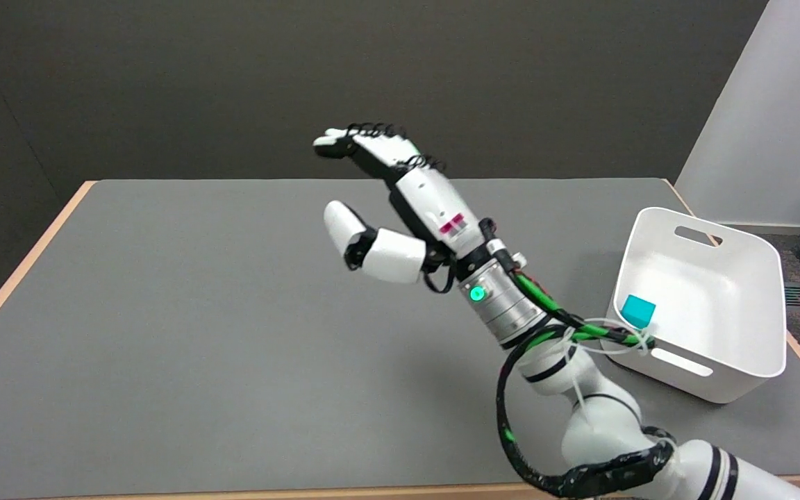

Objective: Place blue wooden cube into white box.

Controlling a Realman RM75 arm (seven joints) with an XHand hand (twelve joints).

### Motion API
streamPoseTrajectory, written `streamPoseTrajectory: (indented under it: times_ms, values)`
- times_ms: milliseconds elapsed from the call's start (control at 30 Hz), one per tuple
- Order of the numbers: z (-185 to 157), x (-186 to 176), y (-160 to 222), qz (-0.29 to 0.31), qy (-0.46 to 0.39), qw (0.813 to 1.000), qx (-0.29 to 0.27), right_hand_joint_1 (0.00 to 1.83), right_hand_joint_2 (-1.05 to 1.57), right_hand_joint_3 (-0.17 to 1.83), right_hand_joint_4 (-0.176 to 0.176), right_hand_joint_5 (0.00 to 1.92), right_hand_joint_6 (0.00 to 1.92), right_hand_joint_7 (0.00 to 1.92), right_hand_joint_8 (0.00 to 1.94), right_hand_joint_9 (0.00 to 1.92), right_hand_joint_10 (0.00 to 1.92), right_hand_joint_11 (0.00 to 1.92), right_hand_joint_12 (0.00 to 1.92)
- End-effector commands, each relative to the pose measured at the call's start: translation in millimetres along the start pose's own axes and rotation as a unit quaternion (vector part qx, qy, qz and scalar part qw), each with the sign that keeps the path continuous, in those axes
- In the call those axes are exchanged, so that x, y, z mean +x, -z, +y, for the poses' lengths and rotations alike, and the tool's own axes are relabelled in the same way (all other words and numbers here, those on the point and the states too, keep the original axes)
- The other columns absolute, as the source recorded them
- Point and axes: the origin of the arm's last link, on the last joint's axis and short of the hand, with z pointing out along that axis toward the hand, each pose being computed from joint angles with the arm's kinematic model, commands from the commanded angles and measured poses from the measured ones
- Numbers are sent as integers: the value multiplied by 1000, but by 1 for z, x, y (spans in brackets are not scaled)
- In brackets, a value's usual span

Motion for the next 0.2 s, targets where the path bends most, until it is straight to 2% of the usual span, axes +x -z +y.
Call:
streamPoseTrajectory:
  times_ms: [33, 200]
  values:
    - [-24, -38, 3, -29, -92, 995, 15, 360, 965, 865, -113, 215, 601, 152, 294, 50, 504, -1, 558]
    - [-21, -38, -5, -33, -82, 996, 21, 401, 987, 828, -119, 189, 611, 119, 283, 19, 483, -1, 508]
